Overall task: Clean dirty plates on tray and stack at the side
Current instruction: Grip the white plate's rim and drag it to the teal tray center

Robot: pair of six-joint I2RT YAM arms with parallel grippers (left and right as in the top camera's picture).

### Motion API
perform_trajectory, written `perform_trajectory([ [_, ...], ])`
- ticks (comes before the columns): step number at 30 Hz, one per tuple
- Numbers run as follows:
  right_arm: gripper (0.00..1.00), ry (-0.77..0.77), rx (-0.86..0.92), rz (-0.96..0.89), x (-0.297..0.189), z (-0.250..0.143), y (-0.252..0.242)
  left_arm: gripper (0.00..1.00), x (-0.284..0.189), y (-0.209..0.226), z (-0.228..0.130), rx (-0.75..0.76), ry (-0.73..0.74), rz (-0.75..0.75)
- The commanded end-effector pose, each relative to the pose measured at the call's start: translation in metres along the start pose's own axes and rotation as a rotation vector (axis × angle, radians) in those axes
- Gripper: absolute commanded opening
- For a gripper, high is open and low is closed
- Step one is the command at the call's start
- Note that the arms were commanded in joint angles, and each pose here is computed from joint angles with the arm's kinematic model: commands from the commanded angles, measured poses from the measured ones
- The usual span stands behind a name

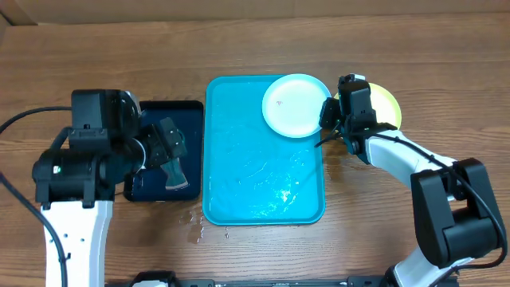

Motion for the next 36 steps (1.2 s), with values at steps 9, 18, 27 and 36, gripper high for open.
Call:
perform_trajectory([
  [9, 0.04, 0.02, 0.002, 0.064, 0.01, -0.007, 0.006, 1.0, 0.038, -0.002, 0.015, -0.035, 0.097, 0.081],
  [18, 0.04, 0.015, -0.002, 0.219, -0.017, 0.003, 0.032, 1.0, 0.066, -0.002, 0.022, -0.049, 0.174, 0.137],
  [27, 0.04, 0.14, -0.008, 0.286, -0.039, -0.023, 0.081, 1.0, 0.092, 0.0, 0.026, -0.061, 0.242, 0.186],
  [36, 0.04, 0.265, -0.037, 0.272, -0.045, -0.049, 0.097, 1.0, 0.104, 0.001, 0.028, -0.066, 0.27, 0.206],
])
Point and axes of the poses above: each gripper's point midway between its finger pads, its own x axis out along the fingers, its own y axis along the line the jaws close on, z = x × y, the point moved 10 cm from there along -x, back along the fingers, and after that the axes turned 11 degrees about -x, right-handed, at the moved point
